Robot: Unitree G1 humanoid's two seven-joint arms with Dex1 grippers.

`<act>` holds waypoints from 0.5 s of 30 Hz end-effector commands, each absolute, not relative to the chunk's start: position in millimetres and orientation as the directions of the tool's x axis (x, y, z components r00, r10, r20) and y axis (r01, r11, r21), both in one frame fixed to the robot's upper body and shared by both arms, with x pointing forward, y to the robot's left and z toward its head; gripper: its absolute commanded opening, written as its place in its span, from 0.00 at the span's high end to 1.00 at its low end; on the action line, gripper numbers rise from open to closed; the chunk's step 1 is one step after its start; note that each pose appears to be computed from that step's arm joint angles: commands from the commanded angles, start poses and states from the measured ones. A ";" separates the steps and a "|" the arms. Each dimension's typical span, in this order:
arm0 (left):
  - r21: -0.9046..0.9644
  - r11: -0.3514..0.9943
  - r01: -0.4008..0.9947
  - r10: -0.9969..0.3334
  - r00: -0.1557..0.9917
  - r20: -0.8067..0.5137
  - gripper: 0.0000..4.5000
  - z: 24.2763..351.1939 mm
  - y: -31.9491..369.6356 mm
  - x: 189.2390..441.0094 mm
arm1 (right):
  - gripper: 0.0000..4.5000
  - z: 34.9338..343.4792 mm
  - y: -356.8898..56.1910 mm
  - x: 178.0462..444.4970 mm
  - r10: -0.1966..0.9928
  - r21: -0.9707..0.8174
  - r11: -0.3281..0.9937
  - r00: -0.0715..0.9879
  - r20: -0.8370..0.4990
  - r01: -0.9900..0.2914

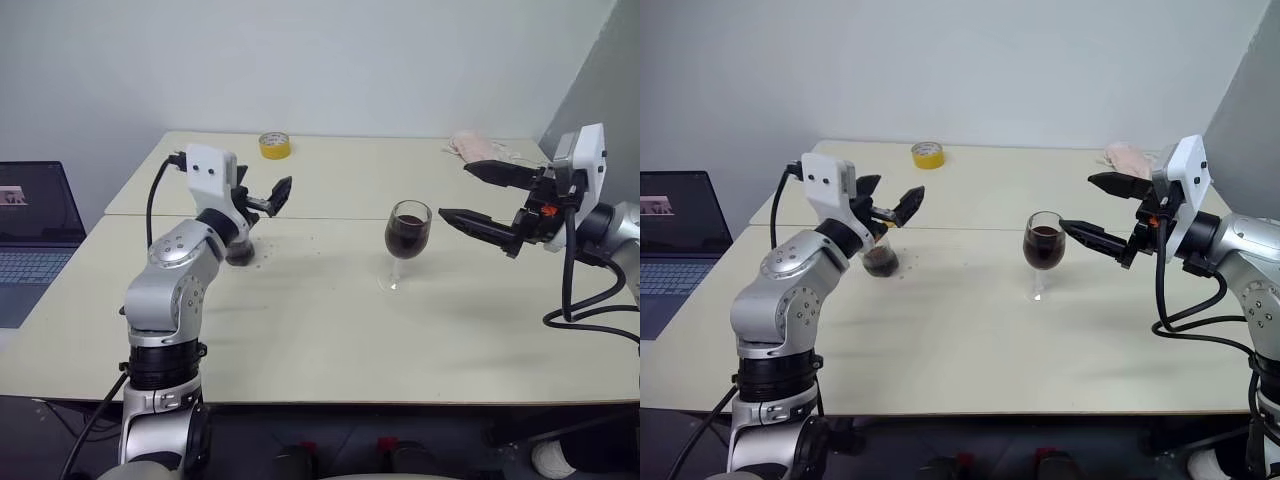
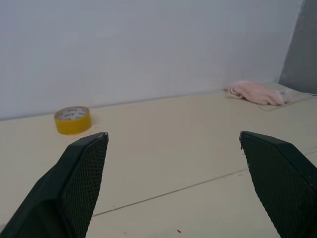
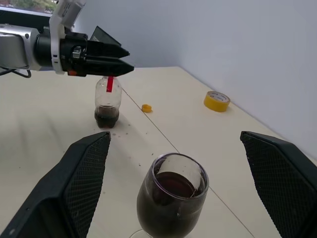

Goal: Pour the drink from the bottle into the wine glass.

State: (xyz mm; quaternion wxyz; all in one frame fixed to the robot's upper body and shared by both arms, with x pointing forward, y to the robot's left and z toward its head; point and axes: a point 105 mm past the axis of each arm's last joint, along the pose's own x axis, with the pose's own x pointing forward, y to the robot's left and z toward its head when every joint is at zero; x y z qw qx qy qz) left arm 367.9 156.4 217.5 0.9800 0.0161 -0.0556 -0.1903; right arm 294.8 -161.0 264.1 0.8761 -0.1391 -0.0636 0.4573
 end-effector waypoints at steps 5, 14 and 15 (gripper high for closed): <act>0.057 0.906 0.419 -0.423 0.897 0.129 0.00 224.9 149.6 360.9 | 0.00 273.5 -161.4 294.8 0.824 -0.338 0.536 0.567 0.008 -0.774; 0.056 0.899 0.435 -0.438 0.890 0.128 0.00 223.6 147.5 358.9 | 0.00 273.9 -164.5 296.1 0.818 -0.343 0.541 0.575 0.004 -0.768; 0.056 0.898 0.436 -0.440 0.889 0.128 0.00 223.5 147.3 358.7 | 0.00 273.9 -164.6 296.1 0.818 -0.343 0.541 0.575 0.005 -0.768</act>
